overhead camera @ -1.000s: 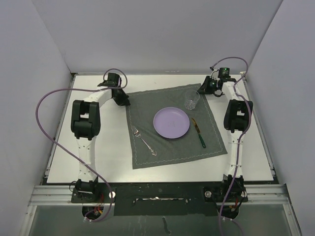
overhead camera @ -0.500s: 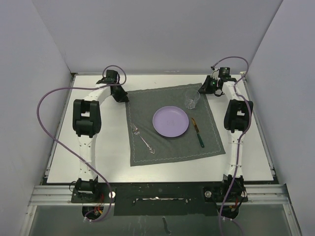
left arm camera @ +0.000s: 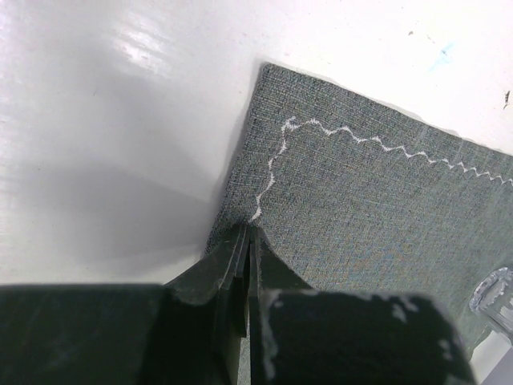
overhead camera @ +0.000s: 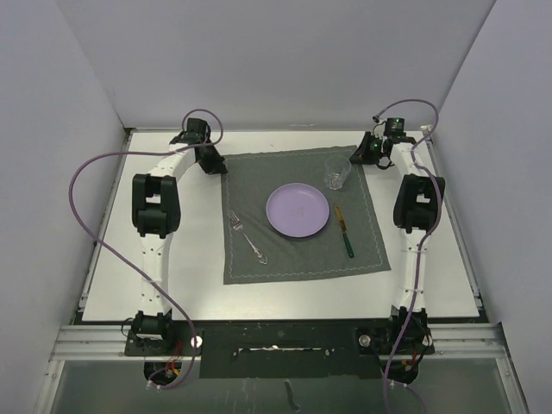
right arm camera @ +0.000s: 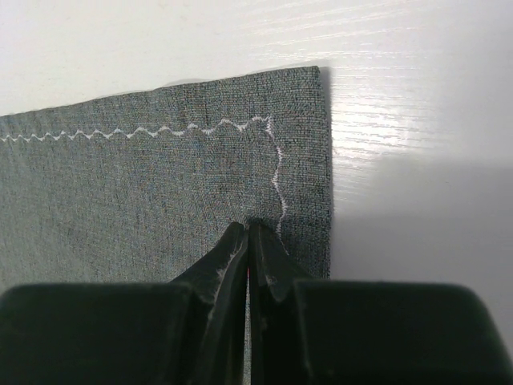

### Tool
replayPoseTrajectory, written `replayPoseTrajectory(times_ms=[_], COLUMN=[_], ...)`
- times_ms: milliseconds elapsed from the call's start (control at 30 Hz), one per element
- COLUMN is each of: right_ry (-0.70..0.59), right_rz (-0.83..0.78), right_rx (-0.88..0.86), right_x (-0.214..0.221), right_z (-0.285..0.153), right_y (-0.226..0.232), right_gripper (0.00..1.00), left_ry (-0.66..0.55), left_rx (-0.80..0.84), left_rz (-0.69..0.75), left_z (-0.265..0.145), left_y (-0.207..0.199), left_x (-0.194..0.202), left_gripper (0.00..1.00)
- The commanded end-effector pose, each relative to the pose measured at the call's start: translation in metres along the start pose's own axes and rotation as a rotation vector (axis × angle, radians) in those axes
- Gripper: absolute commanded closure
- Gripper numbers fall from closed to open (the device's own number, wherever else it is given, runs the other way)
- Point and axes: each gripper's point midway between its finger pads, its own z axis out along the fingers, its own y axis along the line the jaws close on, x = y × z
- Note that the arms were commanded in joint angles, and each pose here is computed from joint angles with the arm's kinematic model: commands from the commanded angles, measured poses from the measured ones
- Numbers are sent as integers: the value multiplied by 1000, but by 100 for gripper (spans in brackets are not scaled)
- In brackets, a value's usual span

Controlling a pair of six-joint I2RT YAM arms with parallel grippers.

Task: Set the dinner table for one person
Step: Adjust the napkin at the center of the board.

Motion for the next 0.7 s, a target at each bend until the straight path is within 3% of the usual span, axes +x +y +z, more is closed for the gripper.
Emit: replayPoseTrajectory(times_ms=[0, 667], right_ry=[-23, -33], right_rz=[17, 34], right_rx=[119, 212], right_x=[-4, 6], right_z=[-16, -31], right_y=[-23, -37], right_gripper=[100, 100], left_ry=[20, 14], left_rx=[-51, 20], left_rz=[10, 40], left_z=[21, 37], left_y=[23, 0], left_x=[-1, -21], left_gripper=[100, 100])
